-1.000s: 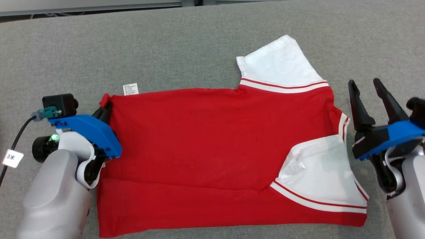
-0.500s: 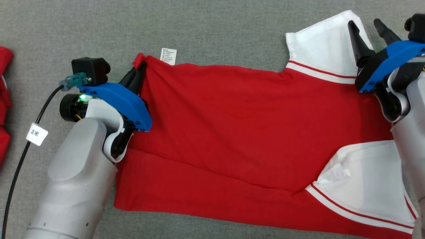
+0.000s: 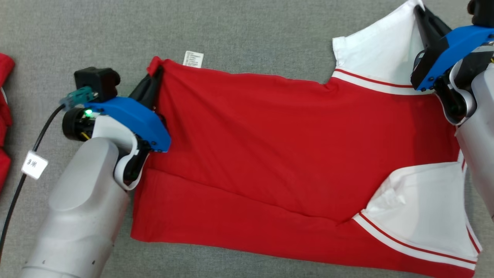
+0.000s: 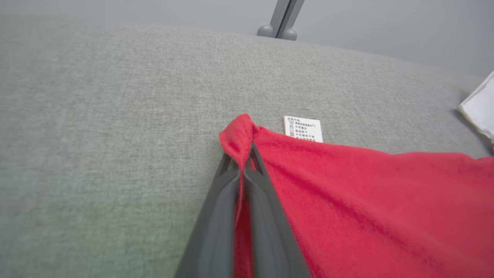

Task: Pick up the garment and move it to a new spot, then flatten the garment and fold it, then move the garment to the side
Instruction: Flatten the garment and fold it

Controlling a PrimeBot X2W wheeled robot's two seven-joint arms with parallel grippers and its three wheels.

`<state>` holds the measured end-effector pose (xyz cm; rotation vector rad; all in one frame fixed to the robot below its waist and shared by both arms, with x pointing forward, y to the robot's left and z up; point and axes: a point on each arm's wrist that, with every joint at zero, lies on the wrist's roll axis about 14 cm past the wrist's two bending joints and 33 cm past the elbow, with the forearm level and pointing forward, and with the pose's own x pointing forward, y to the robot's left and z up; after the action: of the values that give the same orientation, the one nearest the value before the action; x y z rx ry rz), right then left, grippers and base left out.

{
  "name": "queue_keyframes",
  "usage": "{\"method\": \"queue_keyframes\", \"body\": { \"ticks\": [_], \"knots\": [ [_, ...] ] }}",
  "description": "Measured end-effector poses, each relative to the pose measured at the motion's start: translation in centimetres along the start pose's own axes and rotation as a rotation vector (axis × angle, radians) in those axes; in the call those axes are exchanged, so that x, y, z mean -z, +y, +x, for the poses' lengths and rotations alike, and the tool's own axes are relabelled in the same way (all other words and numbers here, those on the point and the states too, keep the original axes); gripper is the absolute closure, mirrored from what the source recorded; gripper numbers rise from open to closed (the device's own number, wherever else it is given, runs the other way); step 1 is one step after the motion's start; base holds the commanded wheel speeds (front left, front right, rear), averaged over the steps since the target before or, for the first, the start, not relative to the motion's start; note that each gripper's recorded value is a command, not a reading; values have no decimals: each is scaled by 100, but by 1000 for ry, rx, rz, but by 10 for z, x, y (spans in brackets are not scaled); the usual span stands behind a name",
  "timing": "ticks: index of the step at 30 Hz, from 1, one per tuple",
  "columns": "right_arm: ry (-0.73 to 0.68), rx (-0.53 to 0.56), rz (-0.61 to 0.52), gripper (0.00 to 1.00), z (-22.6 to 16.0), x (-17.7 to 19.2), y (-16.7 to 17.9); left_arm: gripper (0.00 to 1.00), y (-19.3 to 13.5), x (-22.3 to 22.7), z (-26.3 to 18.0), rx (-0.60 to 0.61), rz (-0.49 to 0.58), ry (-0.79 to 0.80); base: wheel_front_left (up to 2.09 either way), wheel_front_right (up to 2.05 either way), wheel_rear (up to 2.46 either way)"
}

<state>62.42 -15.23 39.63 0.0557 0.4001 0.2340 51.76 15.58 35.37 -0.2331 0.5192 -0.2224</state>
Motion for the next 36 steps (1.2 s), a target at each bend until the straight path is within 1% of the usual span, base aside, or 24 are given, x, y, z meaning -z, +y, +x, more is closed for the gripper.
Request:
{"method": "queue_keyframes", "body": {
  "ticks": [6, 9, 15, 19, 27, 31, 33, 36],
  "knots": [
    [-161, -2, -18, 100, -30, -28, -7, 100, 0, -29, -14, -2, 36, -107, 0, 0, 0],
    [-237, 1, -18, 100, -50, -43, -12, 100, -7, -42, -23, 11, 53, -152, 0, 0, 0],
    [-307, -17, -14, 100, -89, -46, -12, 100, -20, -47, -40, 30, 72, -182, 0, 0, 0],
    [-305, -35, 1, 100, -117, -31, -5, 100, -26, -36, -57, 32, 71, -176, 0, 0, 0],
    [-250, -33, 81, 100, -167, 18, 5, 100, -26, -8, -87, -1, 8, -141, 0, 0, 0],
    [-228, -8, 136, 100, -188, 37, 6, 100, -23, -6, -97, -18, 7, -153, 0, 0, 0],
    [-222, 3, 162, 100, -198, 45, 8, 100, -21, -8, -102, -26, 29, -166, 0, 0, 0],
    [-211, 26, 192, 100, -213, 55, 10, 100, -22, -8, -109, -32, 34, -179, 0, 0, 0]
  ]
}}
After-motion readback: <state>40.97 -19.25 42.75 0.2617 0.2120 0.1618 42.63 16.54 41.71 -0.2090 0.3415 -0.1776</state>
